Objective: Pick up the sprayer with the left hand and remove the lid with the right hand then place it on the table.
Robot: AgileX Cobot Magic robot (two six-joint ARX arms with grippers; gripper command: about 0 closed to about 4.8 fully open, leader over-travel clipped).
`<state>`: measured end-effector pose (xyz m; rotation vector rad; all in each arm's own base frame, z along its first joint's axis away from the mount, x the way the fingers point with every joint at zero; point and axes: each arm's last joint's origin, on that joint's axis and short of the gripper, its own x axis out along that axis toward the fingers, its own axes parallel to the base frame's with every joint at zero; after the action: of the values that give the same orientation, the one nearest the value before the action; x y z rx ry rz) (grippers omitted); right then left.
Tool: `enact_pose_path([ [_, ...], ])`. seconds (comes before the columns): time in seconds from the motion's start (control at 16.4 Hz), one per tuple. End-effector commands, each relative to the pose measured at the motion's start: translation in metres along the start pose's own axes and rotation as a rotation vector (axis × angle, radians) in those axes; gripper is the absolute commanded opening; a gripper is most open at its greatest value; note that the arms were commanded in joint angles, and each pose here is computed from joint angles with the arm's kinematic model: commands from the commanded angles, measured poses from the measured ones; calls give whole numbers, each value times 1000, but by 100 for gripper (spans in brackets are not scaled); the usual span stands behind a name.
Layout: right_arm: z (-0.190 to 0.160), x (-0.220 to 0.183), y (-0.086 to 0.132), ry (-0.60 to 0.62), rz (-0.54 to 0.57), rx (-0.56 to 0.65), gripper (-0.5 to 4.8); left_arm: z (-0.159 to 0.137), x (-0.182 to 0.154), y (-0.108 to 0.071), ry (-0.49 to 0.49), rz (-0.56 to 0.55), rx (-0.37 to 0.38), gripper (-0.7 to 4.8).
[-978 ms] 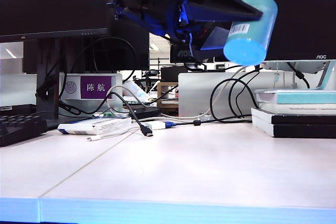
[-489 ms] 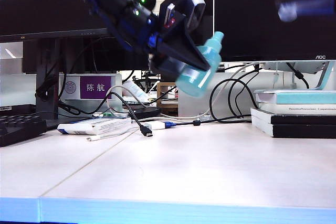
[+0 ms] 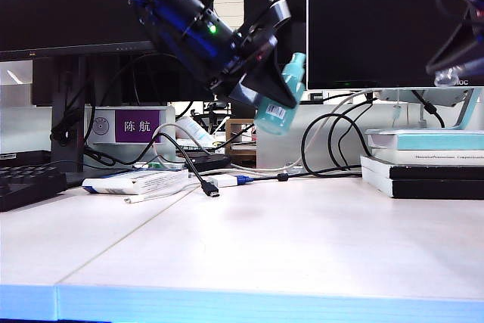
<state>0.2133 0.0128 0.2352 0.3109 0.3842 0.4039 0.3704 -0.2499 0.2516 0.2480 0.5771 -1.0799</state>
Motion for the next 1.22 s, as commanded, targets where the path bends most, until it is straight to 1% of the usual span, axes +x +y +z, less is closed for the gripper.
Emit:
enact_pose_path([
  [0.06, -1, 3, -2, -6, -32, -17, -1, 0, 4, -1, -125, 67, 0, -6],
  [0.12, -3, 4, -4, 0, -50, -21, -1, -4, 5, -4, -139, 93, -18, -6],
  [0.24, -4, 5, -6, 3, -85, -32, -1, -17, 3, -13, -174, 150, -6, -6],
  [0.37, -3, 7, -7, -10, -108, -36, -1, -27, -4, -26, -237, 172, -7, -6],
  [0.49, -4, 10, -9, -10, -109, -36, -1, -35, -14, -38, -306, 224, -6, -6],
  [0.55, -6, 13, -11, 4, -110, -31, -1, -42, -19, -44, -340, 270, -12, -6],
  [0.67, -16, 24, -14, 36, -130, -25, -1, -60, -19, -55, -383, 319, -14, -6],
  [0.73, -24, 30, -15, 40, -126, -24, -1, -71, -18, -57, -394, 326, -35, -6],
  [0.86, -40, 41, -18, 47, -122, -2, -1, -93, -15, -59, -381, 348, -63, -6],
  [0.92, -46, 45, -21, 55, -123, 5, -1, -103, -15, -59, -383, 378, -86, -6],
  [0.98, -52, 50, -23, 77, -123, 9, -1, -111, -17, -57, -384, 424, -111, -6],
  [1.04, -57, 54, -26, 96, -136, 14, -1, -116, -18, -54, -387, 444, -142, -6],
  [1.1, -62, 59, -29, 112, -141, 19, -1, -120, -19, -50, -381, 449, -166, -6],
  [1.22, -69, 67, -34, 124, -145, 24, -1, -126, -17, -44, -372, 444, -243, -6],
])
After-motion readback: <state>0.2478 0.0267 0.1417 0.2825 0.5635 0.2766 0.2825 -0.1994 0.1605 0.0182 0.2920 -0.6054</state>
